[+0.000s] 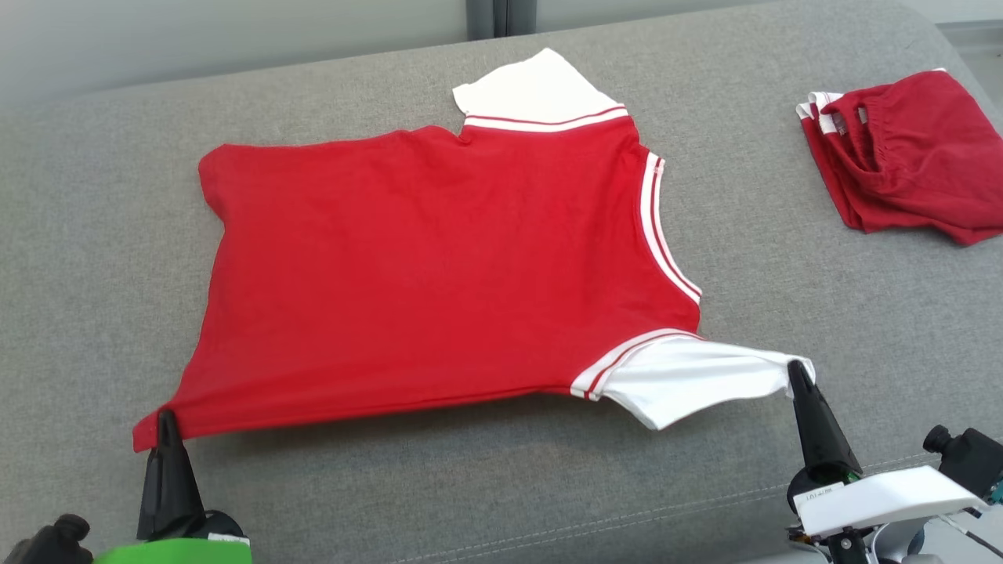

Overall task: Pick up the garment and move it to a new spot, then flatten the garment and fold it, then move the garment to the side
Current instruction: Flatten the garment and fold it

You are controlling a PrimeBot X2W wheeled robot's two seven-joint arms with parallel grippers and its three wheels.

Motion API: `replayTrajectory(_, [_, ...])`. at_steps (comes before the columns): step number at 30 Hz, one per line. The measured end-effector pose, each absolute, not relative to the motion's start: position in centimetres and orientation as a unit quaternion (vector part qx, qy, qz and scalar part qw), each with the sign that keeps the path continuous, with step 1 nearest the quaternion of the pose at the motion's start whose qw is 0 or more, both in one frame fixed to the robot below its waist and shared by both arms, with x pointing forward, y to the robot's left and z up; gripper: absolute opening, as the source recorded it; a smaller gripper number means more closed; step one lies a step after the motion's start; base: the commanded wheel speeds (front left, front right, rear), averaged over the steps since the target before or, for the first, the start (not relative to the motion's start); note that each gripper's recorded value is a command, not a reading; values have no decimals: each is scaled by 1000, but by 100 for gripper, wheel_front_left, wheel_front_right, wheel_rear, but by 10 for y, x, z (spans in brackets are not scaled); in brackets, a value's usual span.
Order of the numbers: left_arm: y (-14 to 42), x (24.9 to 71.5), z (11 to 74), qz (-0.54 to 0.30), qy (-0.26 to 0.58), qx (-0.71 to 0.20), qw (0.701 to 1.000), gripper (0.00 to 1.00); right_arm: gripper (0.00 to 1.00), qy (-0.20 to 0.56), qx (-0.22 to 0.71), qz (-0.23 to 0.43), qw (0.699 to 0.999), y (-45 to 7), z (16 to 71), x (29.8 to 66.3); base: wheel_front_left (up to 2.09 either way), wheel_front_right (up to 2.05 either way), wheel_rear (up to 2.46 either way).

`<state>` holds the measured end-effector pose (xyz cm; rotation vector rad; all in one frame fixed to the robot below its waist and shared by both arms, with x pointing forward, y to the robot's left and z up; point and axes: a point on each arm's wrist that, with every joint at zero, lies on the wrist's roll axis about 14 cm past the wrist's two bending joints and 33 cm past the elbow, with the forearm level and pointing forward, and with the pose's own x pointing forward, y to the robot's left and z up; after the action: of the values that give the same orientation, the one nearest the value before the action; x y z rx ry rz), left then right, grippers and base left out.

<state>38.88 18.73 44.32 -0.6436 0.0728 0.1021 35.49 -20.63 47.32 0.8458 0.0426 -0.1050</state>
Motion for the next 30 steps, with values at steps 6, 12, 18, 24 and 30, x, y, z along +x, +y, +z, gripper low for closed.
replayTrajectory(6, [181, 366, 450, 36, 36, -304, 951, 0, 0, 30, 418, -38, 907, -196, 476, 340, 0, 0, 0])
replayTrajectory(12, [175, 355, 453, 30, 39, -304, 952, 0, 0, 37, 414, -38, 909, -196, 477, 330, 0, 0, 0])
replayTrajectory(18, [175, 345, 450, 39, 49, -303, 951, 0, 0, 44, 413, -39, 909, -197, 477, 322, 0, 0, 0])
replayTrajectory(24, [169, 342, 445, 34, 59, -301, 951, 0, 0, 49, 417, -38, 907, -195, 475, 322, 0, 0, 0])
replayTrajectory(30, [163, 346, 443, 24, 62, -299, 952, 0, 0, 53, 418, -24, 907, -187, 473, 334, 0, 0, 0])
